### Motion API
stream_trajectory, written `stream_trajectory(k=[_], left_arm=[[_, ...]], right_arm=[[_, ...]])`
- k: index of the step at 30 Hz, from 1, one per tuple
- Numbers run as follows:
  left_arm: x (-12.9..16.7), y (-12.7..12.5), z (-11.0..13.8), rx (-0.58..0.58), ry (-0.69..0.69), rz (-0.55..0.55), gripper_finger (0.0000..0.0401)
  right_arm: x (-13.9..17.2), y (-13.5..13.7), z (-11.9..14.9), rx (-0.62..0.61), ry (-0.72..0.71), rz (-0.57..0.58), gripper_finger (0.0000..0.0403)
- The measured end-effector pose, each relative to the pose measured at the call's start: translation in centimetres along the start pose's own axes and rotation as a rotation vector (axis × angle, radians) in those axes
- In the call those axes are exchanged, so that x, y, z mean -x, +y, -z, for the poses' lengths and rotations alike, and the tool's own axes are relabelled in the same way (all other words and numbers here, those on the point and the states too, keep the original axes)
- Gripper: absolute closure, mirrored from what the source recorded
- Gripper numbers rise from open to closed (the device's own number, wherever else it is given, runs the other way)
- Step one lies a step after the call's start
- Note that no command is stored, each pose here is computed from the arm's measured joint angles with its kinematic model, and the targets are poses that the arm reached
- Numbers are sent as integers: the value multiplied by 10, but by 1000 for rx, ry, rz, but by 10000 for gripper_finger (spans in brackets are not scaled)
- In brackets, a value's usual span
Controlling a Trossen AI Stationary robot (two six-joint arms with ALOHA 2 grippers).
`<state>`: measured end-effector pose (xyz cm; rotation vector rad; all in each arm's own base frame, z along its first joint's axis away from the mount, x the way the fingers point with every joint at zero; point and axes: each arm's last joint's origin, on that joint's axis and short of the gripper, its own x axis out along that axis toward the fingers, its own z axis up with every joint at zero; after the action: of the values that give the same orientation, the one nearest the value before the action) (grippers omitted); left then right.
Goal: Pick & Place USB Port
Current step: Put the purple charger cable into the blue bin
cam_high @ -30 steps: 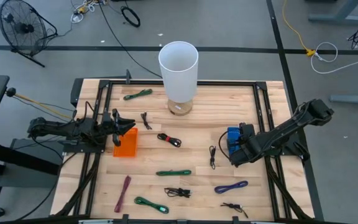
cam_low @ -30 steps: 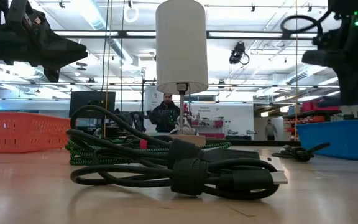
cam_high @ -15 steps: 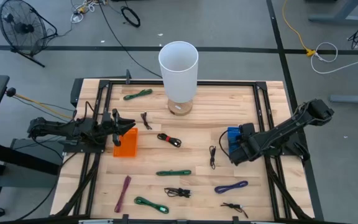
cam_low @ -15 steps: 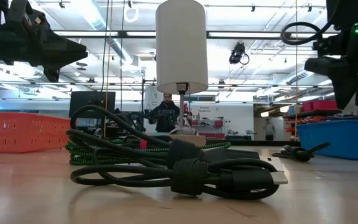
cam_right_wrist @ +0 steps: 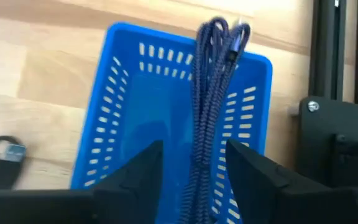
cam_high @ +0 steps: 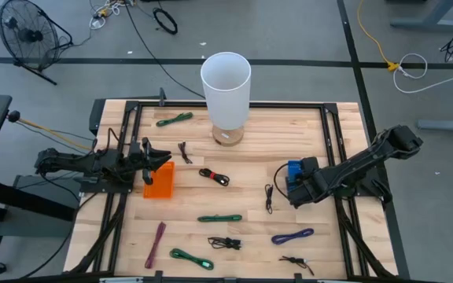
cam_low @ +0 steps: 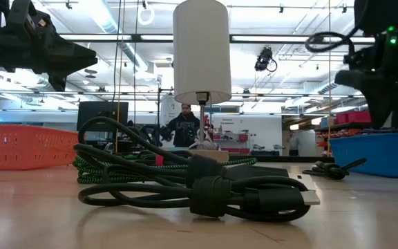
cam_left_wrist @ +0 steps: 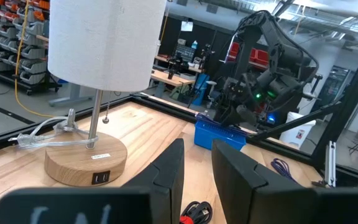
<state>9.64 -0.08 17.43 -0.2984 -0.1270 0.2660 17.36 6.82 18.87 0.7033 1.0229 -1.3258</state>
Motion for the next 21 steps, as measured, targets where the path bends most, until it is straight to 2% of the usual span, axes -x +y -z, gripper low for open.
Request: stream_trajectory(k=[7, 9, 12, 14, 18, 21], left_arm=[[0, 0, 0, -1, 0, 0, 316], [0, 0, 0, -1, 0, 0, 316], [0, 0, 0, -1, 0, 0, 316], [0, 0, 0, -1, 0, -1, 316], [0, 0, 0, -2, 0, 0, 316], [0, 0, 0, -2, 1, -1, 316]], right_arm=[[-16, -3, 5, -12, 36, 9, 250], [-17, -5, 4, -7, 39, 31, 278], [-17, -5, 1, 12, 38, 35, 353], [-17, -5, -2, 19, 23, 27, 383], [-18, -5, -8, -4, -1, 29, 366], [-21, -4, -13, 9, 4, 41, 370]])
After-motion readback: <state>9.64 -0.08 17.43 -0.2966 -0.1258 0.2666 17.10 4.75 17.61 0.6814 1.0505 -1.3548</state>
